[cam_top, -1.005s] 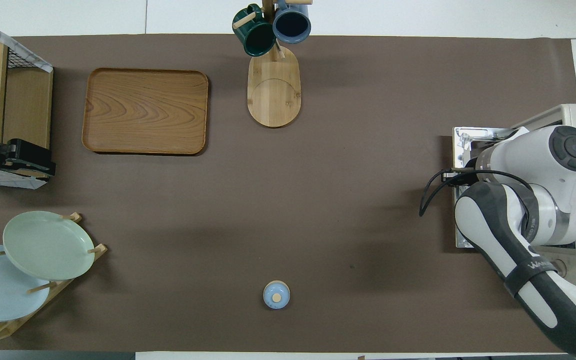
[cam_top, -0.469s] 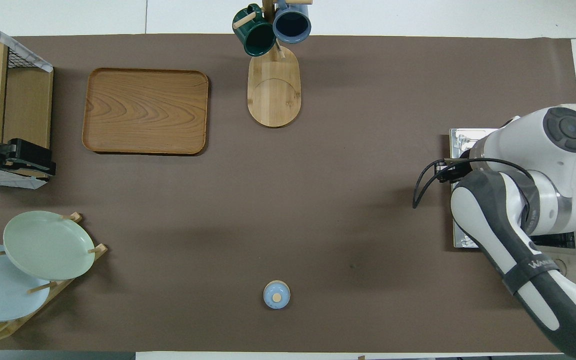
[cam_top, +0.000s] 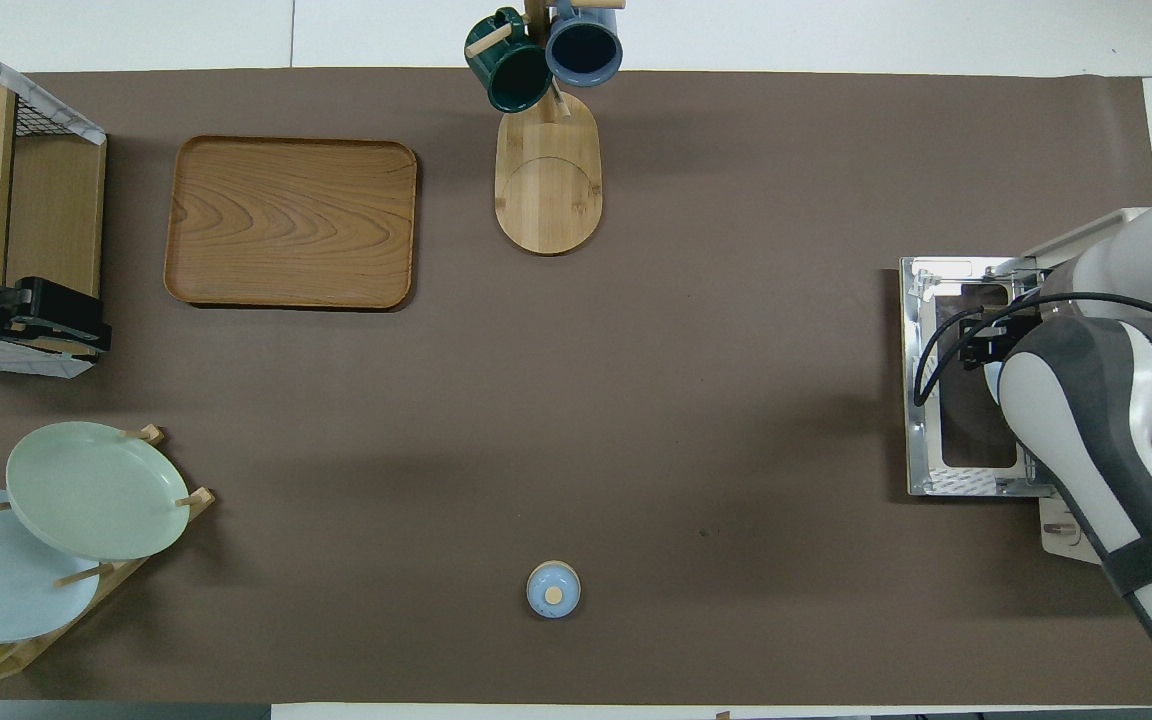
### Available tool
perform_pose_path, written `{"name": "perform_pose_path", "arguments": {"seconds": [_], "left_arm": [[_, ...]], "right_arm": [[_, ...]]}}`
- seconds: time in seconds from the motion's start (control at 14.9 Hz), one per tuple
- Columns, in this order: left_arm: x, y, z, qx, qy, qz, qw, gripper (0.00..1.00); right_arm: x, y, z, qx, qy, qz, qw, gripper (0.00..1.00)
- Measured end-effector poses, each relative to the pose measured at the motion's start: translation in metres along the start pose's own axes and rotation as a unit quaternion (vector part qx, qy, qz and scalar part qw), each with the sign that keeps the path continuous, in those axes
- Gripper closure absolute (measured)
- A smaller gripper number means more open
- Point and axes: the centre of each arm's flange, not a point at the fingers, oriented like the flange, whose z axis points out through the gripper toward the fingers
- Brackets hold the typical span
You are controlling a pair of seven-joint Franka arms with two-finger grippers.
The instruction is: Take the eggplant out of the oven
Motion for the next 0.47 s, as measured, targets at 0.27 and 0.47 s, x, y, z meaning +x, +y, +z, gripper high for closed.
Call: {"name": "perform_pose_path", "arguments": {"seconds": [0.27,0.47], "left_arm": [[0.0,0.0,0.0,0.0,0.0,0.0,1.0,0.0],[0.0,0.0,0.0,0.0,0.0,0.0,1.0,0.0]], "right_arm": [[-0.003,0.009,0.03,0.004,0.023,-0.016,1.0,0.6],[-0.006,0.02,0.041,0.005,0.026,-0.026,0.999,0.61]]}}
